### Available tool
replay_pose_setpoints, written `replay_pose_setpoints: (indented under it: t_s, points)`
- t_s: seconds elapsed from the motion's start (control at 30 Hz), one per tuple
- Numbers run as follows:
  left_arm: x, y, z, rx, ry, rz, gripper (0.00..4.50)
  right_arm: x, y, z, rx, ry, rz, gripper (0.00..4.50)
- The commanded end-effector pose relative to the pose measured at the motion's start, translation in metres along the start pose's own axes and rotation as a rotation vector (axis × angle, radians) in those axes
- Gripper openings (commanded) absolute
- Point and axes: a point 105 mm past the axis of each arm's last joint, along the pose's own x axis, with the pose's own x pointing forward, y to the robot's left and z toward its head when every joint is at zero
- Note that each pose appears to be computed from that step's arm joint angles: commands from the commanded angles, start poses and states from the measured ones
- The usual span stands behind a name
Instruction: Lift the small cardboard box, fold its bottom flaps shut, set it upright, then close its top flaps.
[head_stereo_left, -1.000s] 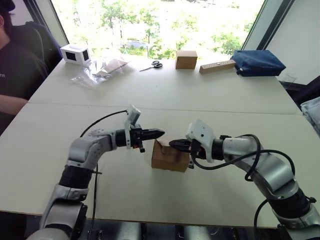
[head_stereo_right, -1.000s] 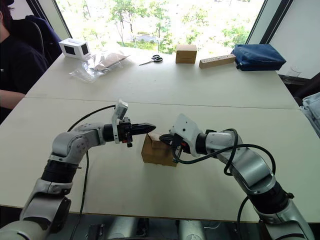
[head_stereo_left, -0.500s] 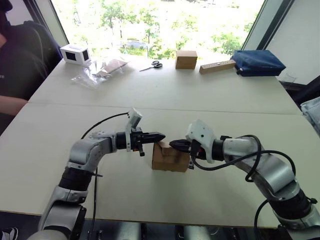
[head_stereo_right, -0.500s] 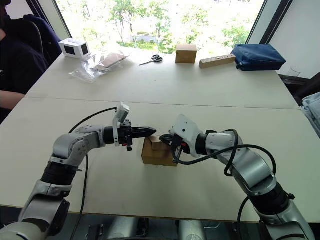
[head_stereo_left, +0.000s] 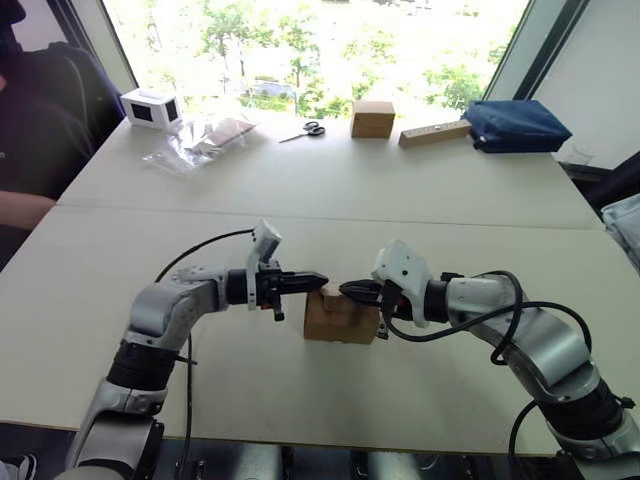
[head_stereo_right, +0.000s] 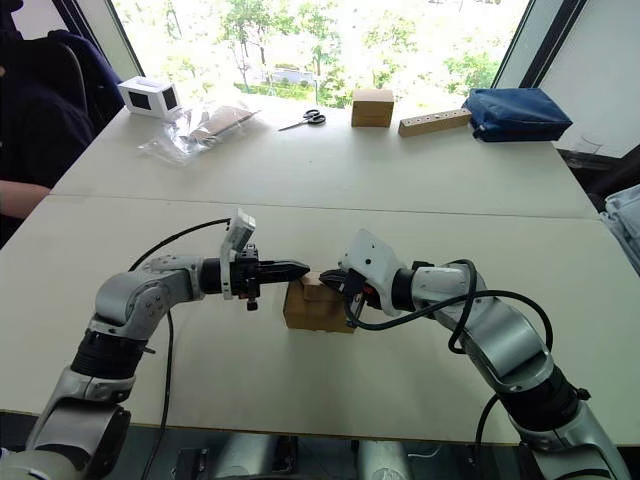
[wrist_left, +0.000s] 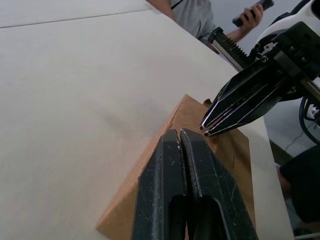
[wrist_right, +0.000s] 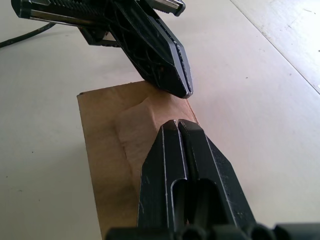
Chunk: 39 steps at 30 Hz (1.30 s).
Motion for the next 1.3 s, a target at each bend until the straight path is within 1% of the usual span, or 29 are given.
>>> replay_pose_setpoints:
  t_s: [0.03,0.23,0.37,0.47,0.7,0.93,1.3]
  points:
    - [0.002,0.001,0.004,0.018,-0.014,0.003,0.04,-0.017,0.002,0.021,-0.056,-0.057,-0.001,0.00]
    - [0.004,0.000,0.003,0.014,-0.017,-0.004,0.04,-0.023,0.025,0.020,-0.034,-0.052,0.083,0.00]
    - [0.004,-0.001,0.003,0.008,-0.018,-0.008,0.04,-0.015,0.034,0.014,-0.022,-0.039,0.099,0.00]
    - [0.003,-0.002,0.004,0.002,-0.021,-0.011,0.04,-0.007,0.033,0.012,-0.031,-0.029,0.088,0.00]
    - [0.002,-0.002,0.005,0.004,-0.020,-0.008,0.04,-0.003,0.034,0.006,-0.058,-0.002,0.090,0.00]
    - [0.003,-0.003,0.005,-0.003,-0.022,-0.016,0.04,-0.002,0.022,-0.006,-0.092,0.060,0.033,0.00]
    - [0.004,-0.006,0.005,0.005,-0.017,-0.021,0.04,0.001,0.017,-0.008,-0.111,0.062,0.013,0.00]
